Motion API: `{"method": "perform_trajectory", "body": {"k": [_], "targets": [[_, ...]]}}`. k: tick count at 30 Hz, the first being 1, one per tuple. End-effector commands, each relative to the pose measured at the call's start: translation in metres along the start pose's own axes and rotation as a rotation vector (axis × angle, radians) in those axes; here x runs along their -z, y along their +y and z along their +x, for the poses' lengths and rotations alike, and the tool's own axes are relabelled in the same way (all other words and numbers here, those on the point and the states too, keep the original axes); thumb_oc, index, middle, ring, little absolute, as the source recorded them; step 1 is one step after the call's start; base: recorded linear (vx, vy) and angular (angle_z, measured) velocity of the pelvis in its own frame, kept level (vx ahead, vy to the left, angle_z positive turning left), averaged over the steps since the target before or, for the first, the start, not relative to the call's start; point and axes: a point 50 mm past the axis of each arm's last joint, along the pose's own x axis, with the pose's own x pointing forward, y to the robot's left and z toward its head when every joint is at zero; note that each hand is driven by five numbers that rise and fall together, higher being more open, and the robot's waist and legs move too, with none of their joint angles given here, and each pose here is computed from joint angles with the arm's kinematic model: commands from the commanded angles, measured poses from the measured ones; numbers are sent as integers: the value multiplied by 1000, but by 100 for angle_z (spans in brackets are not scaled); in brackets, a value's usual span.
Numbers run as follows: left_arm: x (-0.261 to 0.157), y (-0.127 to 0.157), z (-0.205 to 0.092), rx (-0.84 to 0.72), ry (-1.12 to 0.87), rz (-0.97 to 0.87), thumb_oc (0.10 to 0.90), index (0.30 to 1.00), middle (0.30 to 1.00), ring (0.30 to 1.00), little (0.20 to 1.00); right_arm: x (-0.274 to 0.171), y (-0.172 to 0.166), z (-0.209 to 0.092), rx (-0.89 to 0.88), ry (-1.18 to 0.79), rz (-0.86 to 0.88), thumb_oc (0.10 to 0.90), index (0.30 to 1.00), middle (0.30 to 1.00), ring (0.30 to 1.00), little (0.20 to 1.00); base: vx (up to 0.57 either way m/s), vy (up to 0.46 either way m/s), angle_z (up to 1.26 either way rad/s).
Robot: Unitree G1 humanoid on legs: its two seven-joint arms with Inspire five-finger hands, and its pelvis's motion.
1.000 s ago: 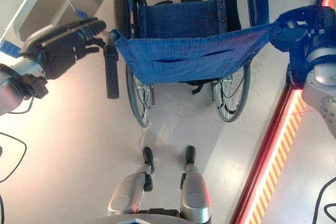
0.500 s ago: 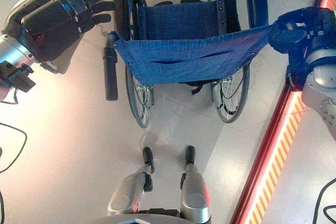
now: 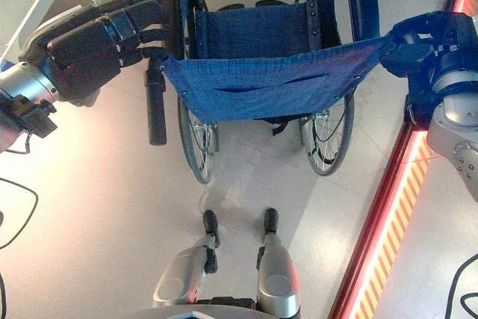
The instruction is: Push the wheelchair next to the bed
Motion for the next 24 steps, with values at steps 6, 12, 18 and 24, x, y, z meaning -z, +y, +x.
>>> {"method": "perform_trajectory", "body": {"k": [6,12,18,24], "targets": [[-33,32,-21,-245,-228,72,800,900,900,900,900,-21,20,-13,-161,-98,178,400,300,300,300,300,0,0,0],[-54,39,-29,-330,-336,102,800,900,900,900,900,-19,19,-12,-162,-86,186,400,300,300,300,300,0,0,0],[-29,44,-24,-291,-128,73,800,900,900,900,900,-23,20,-12,-164,-96,193,400,300,300,300,300,0,0,0],[-11,51,-27,-271,-40,83,800,900,900,900,900,-24,20,-14,-174,-101,194,400,300,300,300,300,0,0,0]]}}
